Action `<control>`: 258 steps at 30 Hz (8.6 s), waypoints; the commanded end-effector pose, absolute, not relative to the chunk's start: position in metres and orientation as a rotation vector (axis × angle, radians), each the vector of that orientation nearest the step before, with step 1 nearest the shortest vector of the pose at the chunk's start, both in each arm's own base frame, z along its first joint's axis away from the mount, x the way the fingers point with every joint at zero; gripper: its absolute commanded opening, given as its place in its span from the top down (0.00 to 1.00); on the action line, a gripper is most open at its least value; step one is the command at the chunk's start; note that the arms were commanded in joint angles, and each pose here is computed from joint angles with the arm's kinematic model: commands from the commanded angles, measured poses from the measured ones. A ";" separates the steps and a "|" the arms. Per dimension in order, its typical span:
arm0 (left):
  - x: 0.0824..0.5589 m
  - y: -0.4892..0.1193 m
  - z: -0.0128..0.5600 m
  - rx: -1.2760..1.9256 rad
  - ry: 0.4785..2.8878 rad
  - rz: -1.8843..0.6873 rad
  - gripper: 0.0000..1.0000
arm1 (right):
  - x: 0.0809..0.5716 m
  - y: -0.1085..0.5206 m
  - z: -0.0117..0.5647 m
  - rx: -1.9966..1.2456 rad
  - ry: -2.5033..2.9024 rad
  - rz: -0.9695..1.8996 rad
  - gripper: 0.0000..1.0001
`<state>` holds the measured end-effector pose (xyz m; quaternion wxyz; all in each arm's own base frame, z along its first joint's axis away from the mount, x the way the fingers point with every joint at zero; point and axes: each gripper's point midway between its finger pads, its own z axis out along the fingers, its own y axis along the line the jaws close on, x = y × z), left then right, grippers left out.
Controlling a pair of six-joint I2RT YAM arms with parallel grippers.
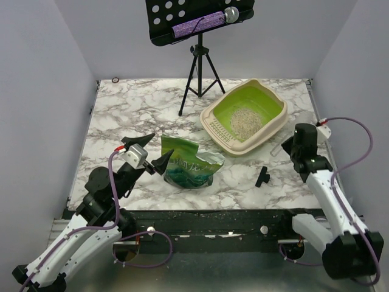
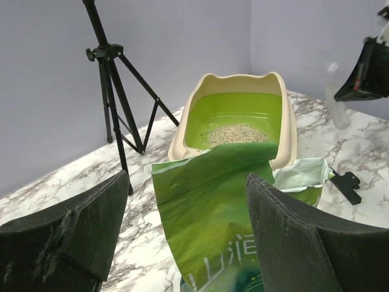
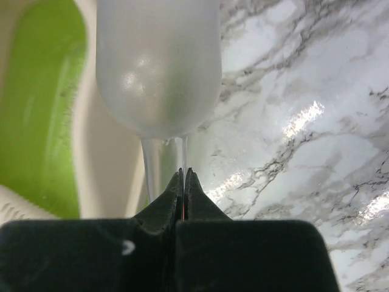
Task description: Fill the litter box with clean litter
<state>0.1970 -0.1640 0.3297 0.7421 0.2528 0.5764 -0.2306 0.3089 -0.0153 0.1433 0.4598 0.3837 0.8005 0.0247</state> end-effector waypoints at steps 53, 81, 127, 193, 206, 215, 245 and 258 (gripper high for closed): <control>0.100 -0.223 0.365 1.210 0.949 -0.823 0.06 | 0.038 0.266 0.293 -1.184 1.813 1.850 0.99; 0.078 -0.236 0.349 1.289 0.901 -0.993 0.76 | 0.031 0.292 0.300 -1.291 1.768 1.900 1.00; 0.223 -0.179 0.418 0.391 1.557 -0.620 1.00 | 0.241 0.234 0.399 -0.695 1.264 1.006 0.18; 0.253 -0.199 0.362 0.434 1.424 -1.340 1.00 | 0.243 0.269 0.363 -0.900 1.155 1.442 0.19; 0.252 -0.196 0.363 0.431 1.415 -1.334 1.00 | 0.246 0.279 0.362 -0.918 1.178 1.438 0.29; 0.251 -0.197 0.363 0.436 1.411 -1.348 1.00 | 0.244 0.279 0.365 -0.923 1.171 1.427 0.41; 0.232 -0.198 0.365 0.596 1.359 -1.260 0.26 | 0.242 0.255 0.388 -0.742 1.297 1.234 0.99; 0.235 -0.204 0.303 0.893 1.587 -0.856 0.23 | 0.208 0.194 0.372 -0.508 1.659 0.953 0.99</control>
